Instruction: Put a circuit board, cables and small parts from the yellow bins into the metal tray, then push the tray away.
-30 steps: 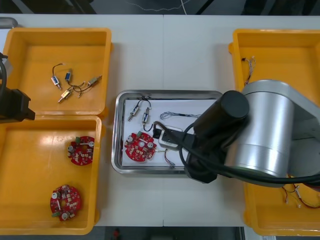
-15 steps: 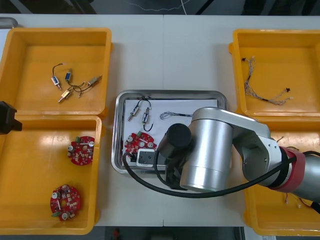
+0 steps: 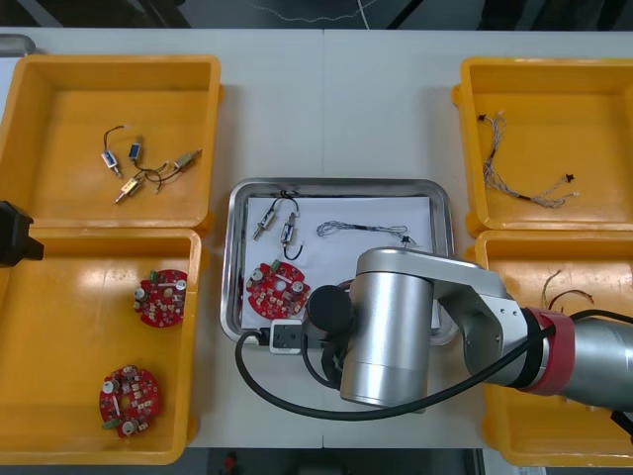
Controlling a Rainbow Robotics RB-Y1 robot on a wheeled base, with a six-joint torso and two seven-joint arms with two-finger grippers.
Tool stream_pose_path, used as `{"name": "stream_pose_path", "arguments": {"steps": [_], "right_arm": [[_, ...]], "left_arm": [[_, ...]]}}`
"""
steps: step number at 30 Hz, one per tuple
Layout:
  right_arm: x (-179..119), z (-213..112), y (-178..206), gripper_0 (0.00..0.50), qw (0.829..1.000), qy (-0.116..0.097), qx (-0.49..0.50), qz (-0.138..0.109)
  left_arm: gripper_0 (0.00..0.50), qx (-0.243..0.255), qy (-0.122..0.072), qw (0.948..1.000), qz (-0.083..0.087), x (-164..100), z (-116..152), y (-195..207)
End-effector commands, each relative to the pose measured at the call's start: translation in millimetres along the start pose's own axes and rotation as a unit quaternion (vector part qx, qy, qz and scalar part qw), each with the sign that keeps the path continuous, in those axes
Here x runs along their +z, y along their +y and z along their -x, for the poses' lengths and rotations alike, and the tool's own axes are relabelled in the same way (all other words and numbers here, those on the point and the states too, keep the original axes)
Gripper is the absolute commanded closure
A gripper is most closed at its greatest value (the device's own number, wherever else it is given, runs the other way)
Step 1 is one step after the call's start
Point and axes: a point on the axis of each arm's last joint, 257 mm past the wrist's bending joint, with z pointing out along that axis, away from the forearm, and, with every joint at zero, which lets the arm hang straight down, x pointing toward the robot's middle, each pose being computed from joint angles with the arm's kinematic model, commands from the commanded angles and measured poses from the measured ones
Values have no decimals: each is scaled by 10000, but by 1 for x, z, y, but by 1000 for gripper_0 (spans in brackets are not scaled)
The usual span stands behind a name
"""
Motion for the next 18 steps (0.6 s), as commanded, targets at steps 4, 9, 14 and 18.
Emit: {"name": "stream_pose_path", "arguments": {"steps": [4,9,14,18], "right_arm": [[-2,33,-10,0,9990,-247,-302,-220],[0,34,-13,0,9987,-273,-307,-292],[0,33,-14,363,9988,-249,-289,-315],[0,32,-17,458,9986,-235,-295,-360]], "left_arm": [[0,727,-196,9968,250,-18,7,14],[0,750,-196,9967,250,-18,7,14],[0,764,-188,9966,252,-18,6,14],[0,764,-188,9966,252,-18,6,14]]}}
